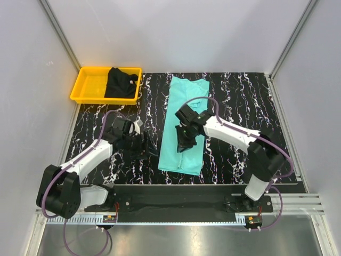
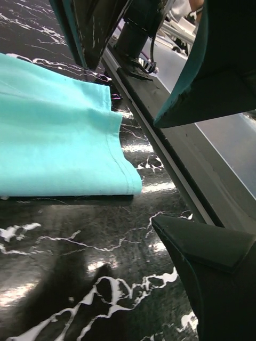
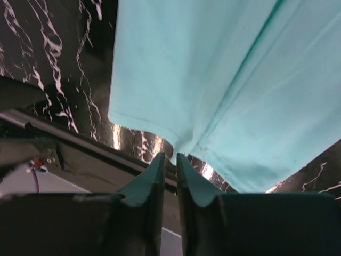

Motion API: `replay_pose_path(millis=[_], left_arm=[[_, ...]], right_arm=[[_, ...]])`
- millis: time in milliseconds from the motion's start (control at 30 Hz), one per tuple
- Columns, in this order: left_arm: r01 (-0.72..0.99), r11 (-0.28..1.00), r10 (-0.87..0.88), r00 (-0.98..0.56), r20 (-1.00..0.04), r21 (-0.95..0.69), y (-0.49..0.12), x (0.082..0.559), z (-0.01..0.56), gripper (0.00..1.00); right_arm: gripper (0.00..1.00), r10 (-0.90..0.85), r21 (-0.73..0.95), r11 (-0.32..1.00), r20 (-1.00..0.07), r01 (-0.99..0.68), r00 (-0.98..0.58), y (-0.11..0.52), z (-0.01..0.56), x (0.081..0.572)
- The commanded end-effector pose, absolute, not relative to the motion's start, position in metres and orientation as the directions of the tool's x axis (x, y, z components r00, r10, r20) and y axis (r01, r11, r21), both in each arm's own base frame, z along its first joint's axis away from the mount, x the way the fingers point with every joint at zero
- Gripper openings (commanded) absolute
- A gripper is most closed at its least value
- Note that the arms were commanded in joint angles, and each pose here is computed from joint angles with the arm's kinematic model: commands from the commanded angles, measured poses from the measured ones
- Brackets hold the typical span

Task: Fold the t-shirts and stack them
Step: Fold the tshirt

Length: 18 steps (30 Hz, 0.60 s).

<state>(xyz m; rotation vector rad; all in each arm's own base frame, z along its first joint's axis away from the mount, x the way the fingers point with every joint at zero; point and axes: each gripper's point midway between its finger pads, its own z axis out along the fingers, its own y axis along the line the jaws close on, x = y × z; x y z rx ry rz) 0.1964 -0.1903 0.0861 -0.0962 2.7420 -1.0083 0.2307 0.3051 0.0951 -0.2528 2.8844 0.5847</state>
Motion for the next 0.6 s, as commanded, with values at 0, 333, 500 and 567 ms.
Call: replay_pose_path(millis=[0, 333, 500, 567], left_arm=[[-0.005, 0.728, -0.171, -0.970, -0.174, -0.686, -0.196, 0.194, 0.087, 0.71], [-0.003, 0.740, -0.116, -0.985, -0.124, -0.673, -0.205, 0.213, 0.063, 0.84], [-0.014, 0.766, -0.086, -0.993, -0.080, -0.643, -0.207, 0.221, 0.042, 0.78], [-0.008, 0.767, -0.077, -0.994, -0.079, -0.641, -0.208, 0.223, 0.040, 0.77]], right_arm=[[0.16, -0.010, 0.584, 0.792, -0.279, -0.178, -0.960, 0.327, 0.136, 0.228], [0.08, -0.044, 0.661, 0.733, -0.190, -0.161, -0.981, 0.323, 0.090, 0.194], [0.08, -0.045, 0.667, 0.733, -0.155, -0.138, -0.987, 0.318, 0.066, 0.184], [0.08, -0.031, 0.647, 0.754, -0.134, -0.111, -0.990, 0.310, 0.055, 0.179]])
